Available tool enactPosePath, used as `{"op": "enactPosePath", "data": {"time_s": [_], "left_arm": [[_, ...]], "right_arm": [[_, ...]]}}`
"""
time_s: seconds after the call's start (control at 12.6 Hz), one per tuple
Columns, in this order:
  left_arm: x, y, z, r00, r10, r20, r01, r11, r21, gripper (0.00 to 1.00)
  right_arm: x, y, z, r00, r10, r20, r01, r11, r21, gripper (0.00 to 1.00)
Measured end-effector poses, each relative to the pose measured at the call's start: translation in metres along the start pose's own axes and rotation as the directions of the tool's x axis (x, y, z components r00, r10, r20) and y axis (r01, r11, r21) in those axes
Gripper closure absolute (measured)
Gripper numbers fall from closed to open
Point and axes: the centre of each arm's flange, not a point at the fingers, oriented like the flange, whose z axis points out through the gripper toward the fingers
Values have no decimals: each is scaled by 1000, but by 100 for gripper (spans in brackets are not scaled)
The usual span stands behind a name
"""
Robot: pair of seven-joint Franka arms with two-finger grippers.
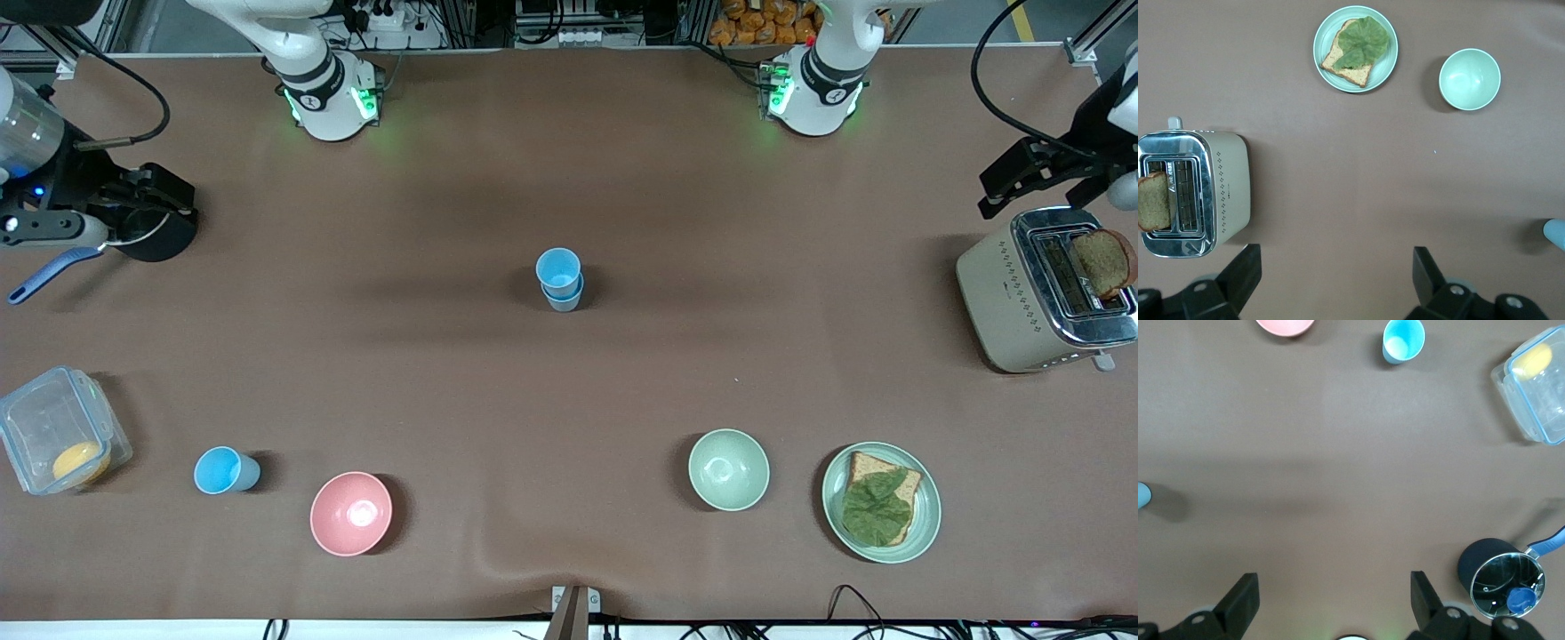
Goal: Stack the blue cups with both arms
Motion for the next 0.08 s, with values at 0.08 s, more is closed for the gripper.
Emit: {"op": "enactPosePath", "data": {"time_s": [0.08], "left_arm": [[0,1,0,1000,10,2,-10,1000,0,0]], "right_arm": [[-2,1,-5,1000,3,-5,-3,1000,0,0]]}}
